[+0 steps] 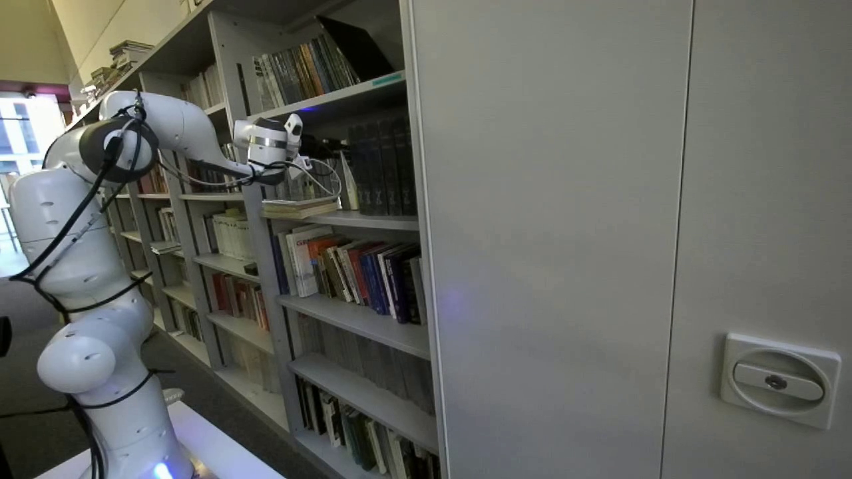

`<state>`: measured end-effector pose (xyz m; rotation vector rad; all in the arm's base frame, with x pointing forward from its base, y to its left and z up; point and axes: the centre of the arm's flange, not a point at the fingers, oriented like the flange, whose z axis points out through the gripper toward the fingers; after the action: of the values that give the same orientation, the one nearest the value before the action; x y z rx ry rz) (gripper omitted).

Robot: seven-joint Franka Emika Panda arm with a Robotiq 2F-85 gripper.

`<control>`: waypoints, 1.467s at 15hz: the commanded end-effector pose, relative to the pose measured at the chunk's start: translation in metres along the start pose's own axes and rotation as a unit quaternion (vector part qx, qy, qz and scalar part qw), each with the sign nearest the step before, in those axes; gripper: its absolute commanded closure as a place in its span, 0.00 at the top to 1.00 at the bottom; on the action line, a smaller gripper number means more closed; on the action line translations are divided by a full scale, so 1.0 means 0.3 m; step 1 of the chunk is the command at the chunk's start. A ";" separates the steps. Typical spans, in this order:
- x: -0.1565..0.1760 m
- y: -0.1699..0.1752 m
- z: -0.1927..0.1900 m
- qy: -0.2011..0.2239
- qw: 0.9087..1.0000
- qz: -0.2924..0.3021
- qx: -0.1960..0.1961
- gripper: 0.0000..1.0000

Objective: Pull one of the books out of the shelf and lay it on top of the pile of books

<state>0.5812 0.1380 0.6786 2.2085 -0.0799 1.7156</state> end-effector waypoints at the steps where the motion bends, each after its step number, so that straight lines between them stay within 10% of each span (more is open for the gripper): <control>1: 0.039 -0.033 0.052 0.014 1.000 -0.014 0.007 0.97; 6: 0.027 -0.042 0.088 0.007 0.999 -0.025 0.025 0.95; 7: 0.023 -0.040 0.093 0.005 0.999 -0.028 0.028 0.72; 17: 0.030 -0.007 0.088 0.006 0.999 -0.044 0.031 0.07; 22: 0.037 0.017 -0.004 0.020 0.997 -0.046 0.051 0.02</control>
<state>0.6028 0.1420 0.6714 2.2389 0.0751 1.7079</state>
